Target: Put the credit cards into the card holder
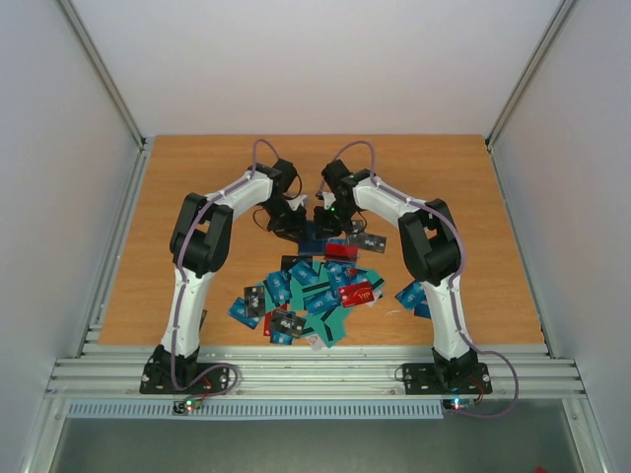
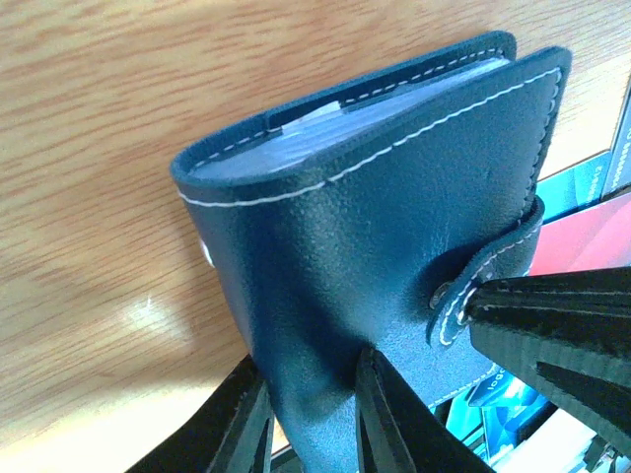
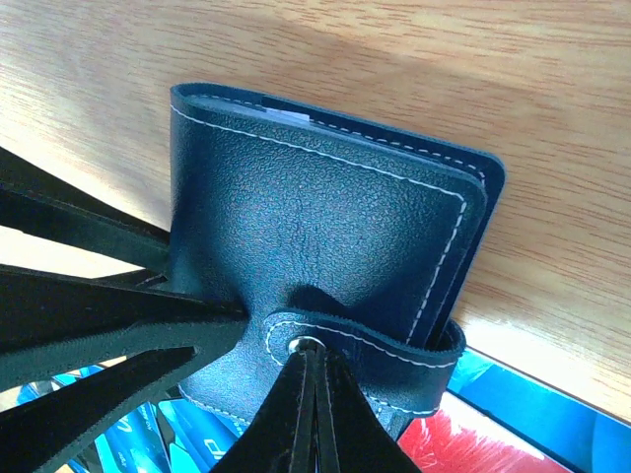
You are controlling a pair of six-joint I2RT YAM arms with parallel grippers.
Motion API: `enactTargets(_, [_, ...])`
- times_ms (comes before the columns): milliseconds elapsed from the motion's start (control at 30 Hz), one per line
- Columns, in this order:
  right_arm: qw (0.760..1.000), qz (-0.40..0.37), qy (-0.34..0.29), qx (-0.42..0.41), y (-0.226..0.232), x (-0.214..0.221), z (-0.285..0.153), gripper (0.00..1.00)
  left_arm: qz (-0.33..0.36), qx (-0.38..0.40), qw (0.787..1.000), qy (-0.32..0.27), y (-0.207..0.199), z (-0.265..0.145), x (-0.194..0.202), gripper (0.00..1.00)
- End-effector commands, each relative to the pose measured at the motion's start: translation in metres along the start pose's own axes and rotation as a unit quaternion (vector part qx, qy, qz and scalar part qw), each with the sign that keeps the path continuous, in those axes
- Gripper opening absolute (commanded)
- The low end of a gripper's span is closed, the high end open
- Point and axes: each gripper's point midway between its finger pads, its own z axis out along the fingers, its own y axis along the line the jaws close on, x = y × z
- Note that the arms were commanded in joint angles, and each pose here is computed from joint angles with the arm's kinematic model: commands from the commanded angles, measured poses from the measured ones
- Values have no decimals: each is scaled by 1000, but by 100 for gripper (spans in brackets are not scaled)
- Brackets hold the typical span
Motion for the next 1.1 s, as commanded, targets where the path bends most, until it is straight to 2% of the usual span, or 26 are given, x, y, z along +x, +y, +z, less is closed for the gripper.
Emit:
enactTargets(0, [1000,-7,0,-8,5,-6,11,2,-29,-39,997,53,24,22,20,25])
enactTargets(700, [999,13,47,-20,16,3,24,2,-24,-50,997,52,26,22,17,25])
enactTargets(1067, [996,9,81,26,16,9,37,1,-21,-48,997,49,24,21,11,25])
